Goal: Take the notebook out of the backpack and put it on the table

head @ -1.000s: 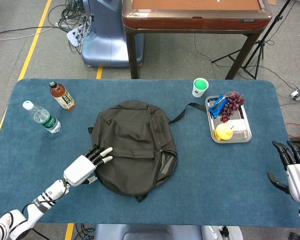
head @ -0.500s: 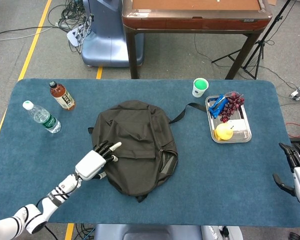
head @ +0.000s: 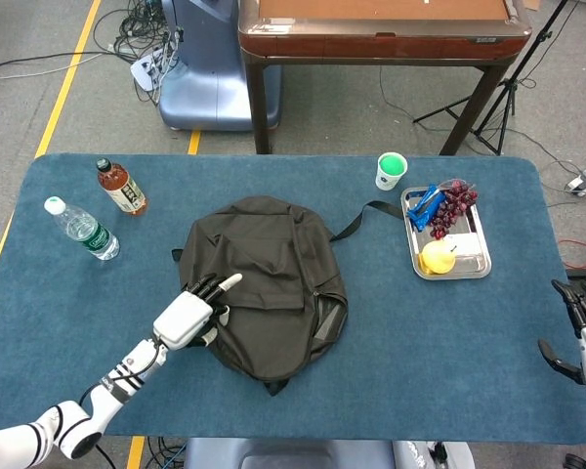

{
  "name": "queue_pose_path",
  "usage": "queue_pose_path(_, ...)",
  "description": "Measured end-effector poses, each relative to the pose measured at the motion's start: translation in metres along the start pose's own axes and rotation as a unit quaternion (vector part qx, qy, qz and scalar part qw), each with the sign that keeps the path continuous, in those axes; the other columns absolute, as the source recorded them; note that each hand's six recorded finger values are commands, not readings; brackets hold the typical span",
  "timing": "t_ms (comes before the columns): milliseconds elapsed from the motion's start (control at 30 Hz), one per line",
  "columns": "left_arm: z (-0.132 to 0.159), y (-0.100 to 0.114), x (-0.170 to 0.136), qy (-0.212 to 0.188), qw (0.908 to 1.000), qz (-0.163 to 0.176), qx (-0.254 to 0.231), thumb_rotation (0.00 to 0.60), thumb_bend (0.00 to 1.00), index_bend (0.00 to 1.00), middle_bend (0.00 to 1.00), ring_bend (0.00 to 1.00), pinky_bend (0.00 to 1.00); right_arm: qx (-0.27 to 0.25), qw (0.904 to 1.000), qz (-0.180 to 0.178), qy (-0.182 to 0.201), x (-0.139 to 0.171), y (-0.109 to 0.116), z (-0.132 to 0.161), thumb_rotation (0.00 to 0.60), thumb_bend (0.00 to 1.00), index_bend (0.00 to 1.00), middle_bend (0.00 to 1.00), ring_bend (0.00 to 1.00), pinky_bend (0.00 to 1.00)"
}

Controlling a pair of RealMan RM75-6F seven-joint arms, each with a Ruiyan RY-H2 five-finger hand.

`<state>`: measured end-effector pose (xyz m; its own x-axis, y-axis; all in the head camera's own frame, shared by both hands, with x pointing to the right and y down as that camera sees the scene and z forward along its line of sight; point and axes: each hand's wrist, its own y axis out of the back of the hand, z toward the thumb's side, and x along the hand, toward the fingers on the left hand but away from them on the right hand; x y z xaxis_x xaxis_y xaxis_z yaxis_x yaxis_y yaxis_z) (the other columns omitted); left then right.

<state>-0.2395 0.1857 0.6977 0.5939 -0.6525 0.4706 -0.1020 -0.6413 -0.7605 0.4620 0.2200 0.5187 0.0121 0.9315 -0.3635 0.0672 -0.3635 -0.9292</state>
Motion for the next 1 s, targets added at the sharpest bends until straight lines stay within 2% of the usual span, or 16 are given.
queue_pose_path(100, 0.001, 0.006, 0.003, 0.014, 0.9995, 0.011, -0.028, 0.6, 0.56, 0.68, 0.08, 0.02, 0.0, 0.0, 1.0, 0.001, 0.003, 0.0, 0.0, 0.0, 0.6, 0.3, 0.11, 0.18, 0.07, 0.11)
queue_pose_path(200, 0.0, 0.015, 0.005, 0.027, 0.9979, 0.027, -0.052, 0.6, 0.57, 0.69, 0.16, 0.09, 0.01, -0.001, 1.0, 0.003, 0.006, 0.0, -0.001, 0.001, 0.6, 0.3, 0.11, 0.18, 0.07, 0.11)
queue_pose_path(467, 0.001, 0.036, 0.012, 0.041, 0.994, 0.052, -0.088, 0.6, 0.57, 0.7, 0.65, 0.52, 0.22, -0.003, 0.9999, 0.007, 0.015, -0.002, -0.004, 0.005, 0.6, 0.3, 0.11, 0.18, 0.07, 0.11)
queue_pose_path(533, 0.002, 0.04, 0.015, 0.044, 0.9928, 0.053, -0.099, 0.6, 0.57, 0.7, 0.71, 0.58, 0.26, -0.003, 0.9998, 0.011, 0.018, -0.003, -0.005, 0.006, 0.6, 0.3, 0.11, 0.18, 0.07, 0.12)
queue_pose_path(667, 0.002, 0.048, 0.022, 0.05, 0.9902, 0.056, -0.117, 0.6, 0.57, 0.7, 0.77, 0.65, 0.39, -0.004, 0.9994, 0.018, 0.029, -0.004, -0.007, 0.011, 0.6, 0.3, 0.11, 0.18, 0.07, 0.14)
queue_pose_path(1000, -0.001, 0.063, 0.045, 0.084, 0.9831, 0.065, -0.149, 0.6, 0.57, 0.7, 0.81, 0.67, 0.41, -0.02, 0.9946, 0.052, 0.088, -0.008, -0.017, 0.039, 0.6, 0.3, 0.11, 0.18, 0.07, 0.15)
